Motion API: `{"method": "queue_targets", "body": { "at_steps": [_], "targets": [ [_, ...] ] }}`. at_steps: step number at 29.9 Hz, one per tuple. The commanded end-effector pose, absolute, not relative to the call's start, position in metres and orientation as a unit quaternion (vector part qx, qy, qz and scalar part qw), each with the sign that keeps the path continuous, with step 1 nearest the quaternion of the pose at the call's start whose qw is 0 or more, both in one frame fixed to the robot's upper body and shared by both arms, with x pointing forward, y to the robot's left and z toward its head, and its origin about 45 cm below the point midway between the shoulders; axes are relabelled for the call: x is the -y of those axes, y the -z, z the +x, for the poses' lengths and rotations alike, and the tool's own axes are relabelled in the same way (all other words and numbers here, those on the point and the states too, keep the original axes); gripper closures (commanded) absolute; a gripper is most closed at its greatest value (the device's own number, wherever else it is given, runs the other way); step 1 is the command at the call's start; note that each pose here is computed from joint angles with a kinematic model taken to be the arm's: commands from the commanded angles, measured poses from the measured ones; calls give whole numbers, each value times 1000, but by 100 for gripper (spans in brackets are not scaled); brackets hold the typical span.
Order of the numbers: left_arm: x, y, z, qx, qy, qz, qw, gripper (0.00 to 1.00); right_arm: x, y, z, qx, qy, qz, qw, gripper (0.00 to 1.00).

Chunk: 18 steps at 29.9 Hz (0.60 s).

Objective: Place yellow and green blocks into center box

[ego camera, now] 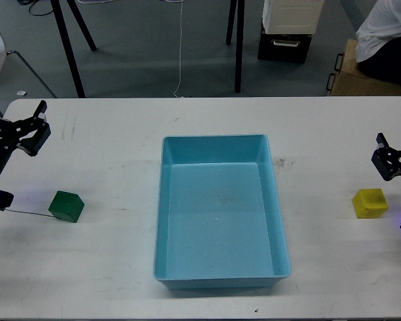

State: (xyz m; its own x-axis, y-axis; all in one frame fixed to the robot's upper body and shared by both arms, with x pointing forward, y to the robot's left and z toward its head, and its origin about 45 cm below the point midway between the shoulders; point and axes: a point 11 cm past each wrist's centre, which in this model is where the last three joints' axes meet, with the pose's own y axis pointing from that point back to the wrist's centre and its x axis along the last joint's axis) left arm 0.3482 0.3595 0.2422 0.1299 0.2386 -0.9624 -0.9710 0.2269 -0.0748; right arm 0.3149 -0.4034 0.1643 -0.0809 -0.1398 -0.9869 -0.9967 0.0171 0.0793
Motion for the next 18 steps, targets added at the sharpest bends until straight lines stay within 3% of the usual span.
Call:
{"method": "queue_targets", "body": {
  "at_steps": [1, 18],
  "targets": [
    [-363, -244, 348, -453, -481, -396, 638, 0, 422, -182, 312, -573, -449, -551, 407, 0],
    [-371, -247, 347, -445, -491, -386, 642, 0, 509, -273, 286, -638, -288, -708, 91, 0]
  ]
}}
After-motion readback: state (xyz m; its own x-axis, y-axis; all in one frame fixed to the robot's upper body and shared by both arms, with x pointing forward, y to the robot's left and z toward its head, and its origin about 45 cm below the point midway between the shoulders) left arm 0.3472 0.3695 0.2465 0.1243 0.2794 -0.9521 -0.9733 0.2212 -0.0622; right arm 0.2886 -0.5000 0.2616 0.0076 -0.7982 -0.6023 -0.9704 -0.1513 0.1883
